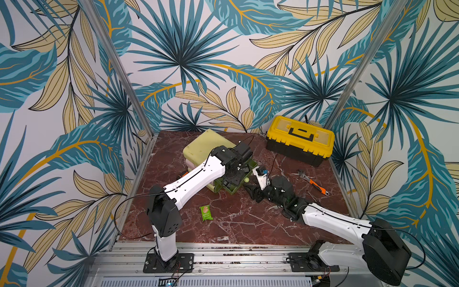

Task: Take the cookies out of the drawer
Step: Pick up the cookie from the drawer, then place the cookie at the center of the board.

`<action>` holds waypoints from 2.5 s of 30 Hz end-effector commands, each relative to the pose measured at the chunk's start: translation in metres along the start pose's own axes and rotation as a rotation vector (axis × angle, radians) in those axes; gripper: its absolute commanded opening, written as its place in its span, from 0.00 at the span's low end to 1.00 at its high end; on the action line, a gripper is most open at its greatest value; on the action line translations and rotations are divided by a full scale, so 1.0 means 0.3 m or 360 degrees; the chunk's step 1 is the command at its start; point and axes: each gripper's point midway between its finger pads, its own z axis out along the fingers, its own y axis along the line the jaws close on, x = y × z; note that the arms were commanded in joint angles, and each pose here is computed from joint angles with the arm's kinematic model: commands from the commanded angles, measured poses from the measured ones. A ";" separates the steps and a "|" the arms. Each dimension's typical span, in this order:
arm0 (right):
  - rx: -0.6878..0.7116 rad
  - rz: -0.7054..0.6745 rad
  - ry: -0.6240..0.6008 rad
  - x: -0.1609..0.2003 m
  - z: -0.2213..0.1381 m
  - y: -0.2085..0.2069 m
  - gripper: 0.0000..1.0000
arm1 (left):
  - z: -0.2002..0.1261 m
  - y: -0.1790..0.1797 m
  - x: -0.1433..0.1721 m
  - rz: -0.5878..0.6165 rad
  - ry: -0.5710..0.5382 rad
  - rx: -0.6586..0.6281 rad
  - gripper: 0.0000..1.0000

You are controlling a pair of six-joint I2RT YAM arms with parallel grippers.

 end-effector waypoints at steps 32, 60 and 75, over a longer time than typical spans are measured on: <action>-0.0006 -0.0028 -0.0012 -0.005 0.003 0.006 0.59 | 0.058 0.052 -0.030 0.0170 0.0061 -0.0246 0.47; -0.0006 -0.0032 -0.0007 -0.004 0.000 0.006 0.59 | -0.133 0.034 -0.101 -0.0057 -0.0255 -0.0057 0.37; -0.0004 -0.0023 -0.0030 -0.006 -0.006 0.004 0.59 | -0.274 0.112 0.042 -0.0345 -0.0360 0.0013 0.36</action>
